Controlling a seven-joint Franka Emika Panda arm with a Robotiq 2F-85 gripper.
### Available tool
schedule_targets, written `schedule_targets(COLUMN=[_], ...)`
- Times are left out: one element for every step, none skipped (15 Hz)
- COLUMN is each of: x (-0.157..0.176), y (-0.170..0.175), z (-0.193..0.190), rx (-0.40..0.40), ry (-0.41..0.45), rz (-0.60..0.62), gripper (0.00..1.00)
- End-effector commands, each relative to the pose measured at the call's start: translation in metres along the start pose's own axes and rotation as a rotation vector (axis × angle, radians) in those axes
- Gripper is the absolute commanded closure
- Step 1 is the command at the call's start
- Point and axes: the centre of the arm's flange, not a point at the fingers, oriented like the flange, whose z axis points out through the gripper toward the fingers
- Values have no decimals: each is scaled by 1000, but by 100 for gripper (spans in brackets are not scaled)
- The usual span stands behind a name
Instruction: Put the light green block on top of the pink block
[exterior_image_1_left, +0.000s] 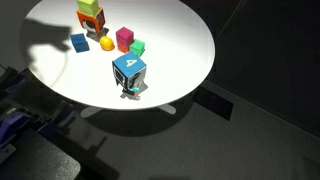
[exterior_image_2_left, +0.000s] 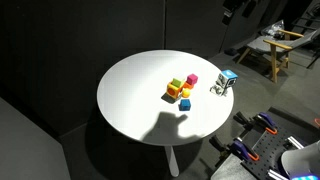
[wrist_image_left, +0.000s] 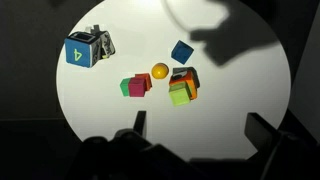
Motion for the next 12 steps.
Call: schedule_targets(x=[0, 0, 0, 0, 0, 0, 0, 3, 10, 16, 21, 27], y=[0, 0, 0, 0, 0, 0, 0, 1, 2, 2, 3, 3], z=[0, -1, -1, -1, -1, -1, -1, 0, 3, 5, 8, 12], rx=[0, 0, 0, 0, 0, 0, 0, -2, 4, 12, 24, 30], ry=[1, 2, 2, 2, 2, 2, 2, 11, 22, 20, 27, 36], rz=[0, 0, 0, 0, 0, 0, 0, 7, 10, 5, 0, -4], gripper=[0, 0, 0, 0, 0, 0, 0, 0, 0, 0, 0, 0])
